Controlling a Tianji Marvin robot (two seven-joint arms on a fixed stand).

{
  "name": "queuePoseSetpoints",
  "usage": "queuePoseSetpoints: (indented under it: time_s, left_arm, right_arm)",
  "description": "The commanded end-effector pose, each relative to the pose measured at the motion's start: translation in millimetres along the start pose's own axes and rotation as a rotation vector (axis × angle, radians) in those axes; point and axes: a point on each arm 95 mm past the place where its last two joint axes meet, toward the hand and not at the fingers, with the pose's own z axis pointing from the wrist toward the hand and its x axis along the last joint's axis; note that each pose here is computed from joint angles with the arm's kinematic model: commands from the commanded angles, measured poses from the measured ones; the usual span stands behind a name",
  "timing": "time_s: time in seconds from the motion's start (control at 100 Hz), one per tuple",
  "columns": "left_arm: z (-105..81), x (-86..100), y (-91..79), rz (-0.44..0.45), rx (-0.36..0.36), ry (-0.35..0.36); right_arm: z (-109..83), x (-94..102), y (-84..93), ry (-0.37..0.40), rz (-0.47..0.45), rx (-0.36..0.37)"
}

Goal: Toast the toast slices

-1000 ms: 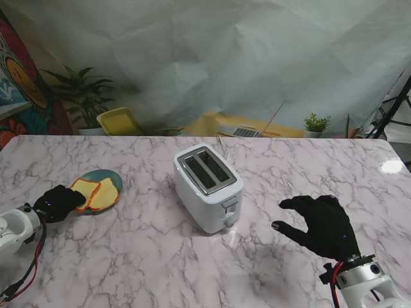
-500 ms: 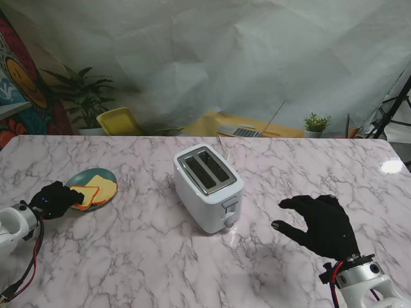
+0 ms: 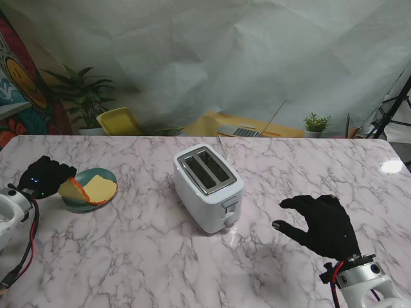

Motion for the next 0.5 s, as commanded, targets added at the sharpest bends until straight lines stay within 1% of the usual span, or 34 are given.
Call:
queuePoseSetpoints:
  time_s: [0.0, 0.12, 0.28, 0.39, 0.49]
  left_arm:
    - [1.6, -3.6, -10.6, -0.011, 0.027, -0.032]
    - [3.7, -6.1, -20.8, -0.046, 0.072, -0.088]
    - [8.5, -4.9, -32.7, -0.095, 0.122, -0.126]
    - [12.5, 1.5, -41.7, -0.128, 0.164, -0.123]
    - [16.6, 11.2, -52.3, -0.154, 0.216, -0.092]
  right_arm:
    - [-1.5, -0.5, -2.3, -0.005, 0.002, 0.009]
    - [-1.2, -0.4, -2.6, -0.005, 0.006, 0.011]
    - [-1.5, -0.9, -2.6, -0.009, 0.011, 0.008]
    - [-0.2, -0.9, -3.5, -0.008, 0.018, 0.012]
    - [2.3, 0.4, -5.3, -0.003, 0.028, 0.023]
